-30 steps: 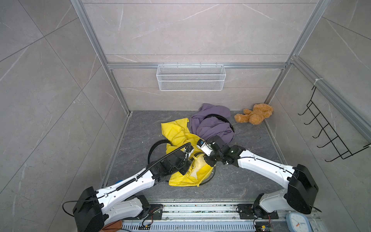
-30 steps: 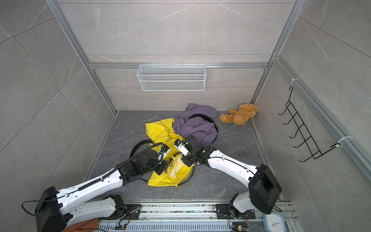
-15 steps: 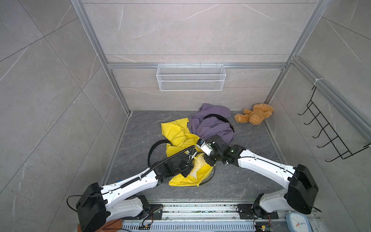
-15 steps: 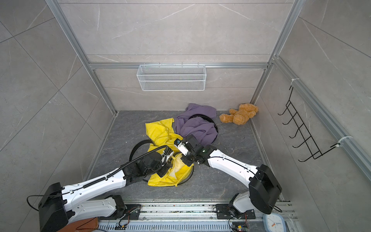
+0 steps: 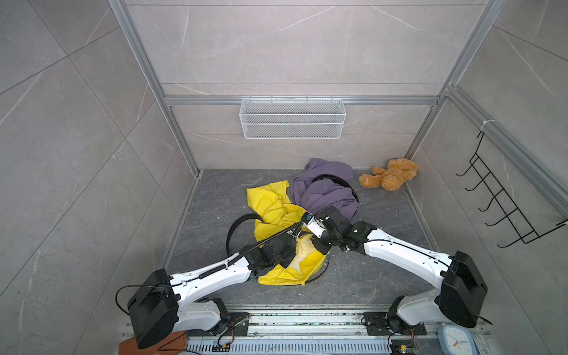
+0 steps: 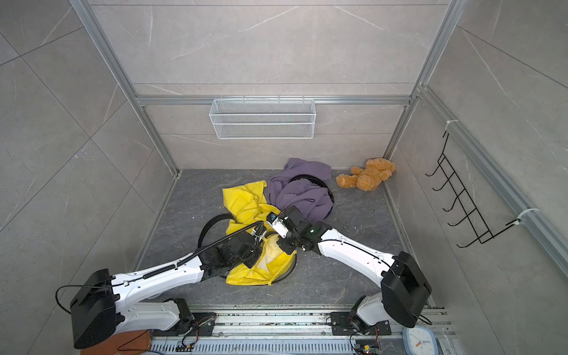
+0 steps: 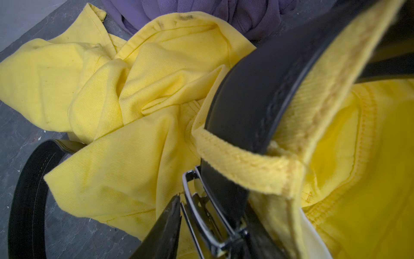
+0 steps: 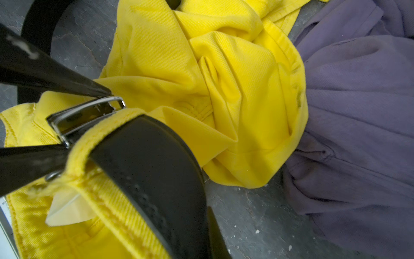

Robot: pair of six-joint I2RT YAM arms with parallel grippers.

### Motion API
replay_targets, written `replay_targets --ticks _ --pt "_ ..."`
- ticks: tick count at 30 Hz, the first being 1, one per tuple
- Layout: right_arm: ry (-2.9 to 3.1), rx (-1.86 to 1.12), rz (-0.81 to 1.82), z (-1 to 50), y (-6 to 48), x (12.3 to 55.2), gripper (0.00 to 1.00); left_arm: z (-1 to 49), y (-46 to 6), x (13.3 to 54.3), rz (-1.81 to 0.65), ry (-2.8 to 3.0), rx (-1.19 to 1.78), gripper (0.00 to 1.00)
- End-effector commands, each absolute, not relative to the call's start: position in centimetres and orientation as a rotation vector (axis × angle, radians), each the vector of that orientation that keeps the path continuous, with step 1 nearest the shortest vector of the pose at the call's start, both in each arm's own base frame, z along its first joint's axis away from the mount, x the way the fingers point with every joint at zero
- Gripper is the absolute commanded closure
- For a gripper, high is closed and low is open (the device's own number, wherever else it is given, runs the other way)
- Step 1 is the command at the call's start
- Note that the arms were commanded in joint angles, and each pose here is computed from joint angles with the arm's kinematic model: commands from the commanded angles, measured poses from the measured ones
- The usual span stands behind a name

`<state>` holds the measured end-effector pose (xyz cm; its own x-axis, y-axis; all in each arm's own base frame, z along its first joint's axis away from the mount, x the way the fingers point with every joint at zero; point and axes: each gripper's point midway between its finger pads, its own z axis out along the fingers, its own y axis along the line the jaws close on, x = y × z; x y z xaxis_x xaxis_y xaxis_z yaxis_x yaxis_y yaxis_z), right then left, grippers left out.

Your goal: Remove the belt from the trousers

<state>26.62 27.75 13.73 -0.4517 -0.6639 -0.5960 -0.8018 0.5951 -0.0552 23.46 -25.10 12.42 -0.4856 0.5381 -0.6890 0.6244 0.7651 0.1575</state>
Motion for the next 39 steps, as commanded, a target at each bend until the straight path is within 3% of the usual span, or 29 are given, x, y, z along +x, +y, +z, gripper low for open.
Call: replay_targets --ticks 1,4,7,9,11,18,22,28,39 --pt "2.182 -1.132 0.408 16.8 29.0 26.4 0.92 15.7 -26.6 25.1 -0.184 2.087 0.785 0.59" --pt "2.185 -1.132 0.411 16.6 29.0 26.3 0.91 15.8 -27.1 25.3 -0.191 2.071 0.799 0.64" --pt "2.187 -1.124 0.41 16.5 28.9 26.4 0.88 15.3 -27.4 25.4 -0.199 2.07 0.804 0.82" --pt "2.191 -1.114 0.404 16.4 28.9 26.5 0.81 15.0 -27.4 25.5 -0.195 2.073 0.804 0.94" --pt "2.198 -1.114 0.398 16.2 28.8 26.5 0.76 14.9 -27.2 25.5 -0.187 2.074 0.796 1.0" --pt "2.247 -1.062 0.346 14.8 28.1 27.1 0.42 16.7 -26.2 25.5 -0.182 2.03 0.752 1.0" --pt "2.298 -1.001 0.327 13.4 27.9 27.6 0.33 18.8 -25.8 25.5 -0.185 1.986 0.733 1.0" --pt "2.374 -0.813 0.113 11.5 25.7 30.0 0.31 22.4 -24.5 25.8 -0.136 1.918 0.7 1.0" --pt "2.45 -0.563 -0.055 13.0 18.8 34.2 0.46 25.6 -17.2 27.1 0.059 1.912 0.579 1.0"
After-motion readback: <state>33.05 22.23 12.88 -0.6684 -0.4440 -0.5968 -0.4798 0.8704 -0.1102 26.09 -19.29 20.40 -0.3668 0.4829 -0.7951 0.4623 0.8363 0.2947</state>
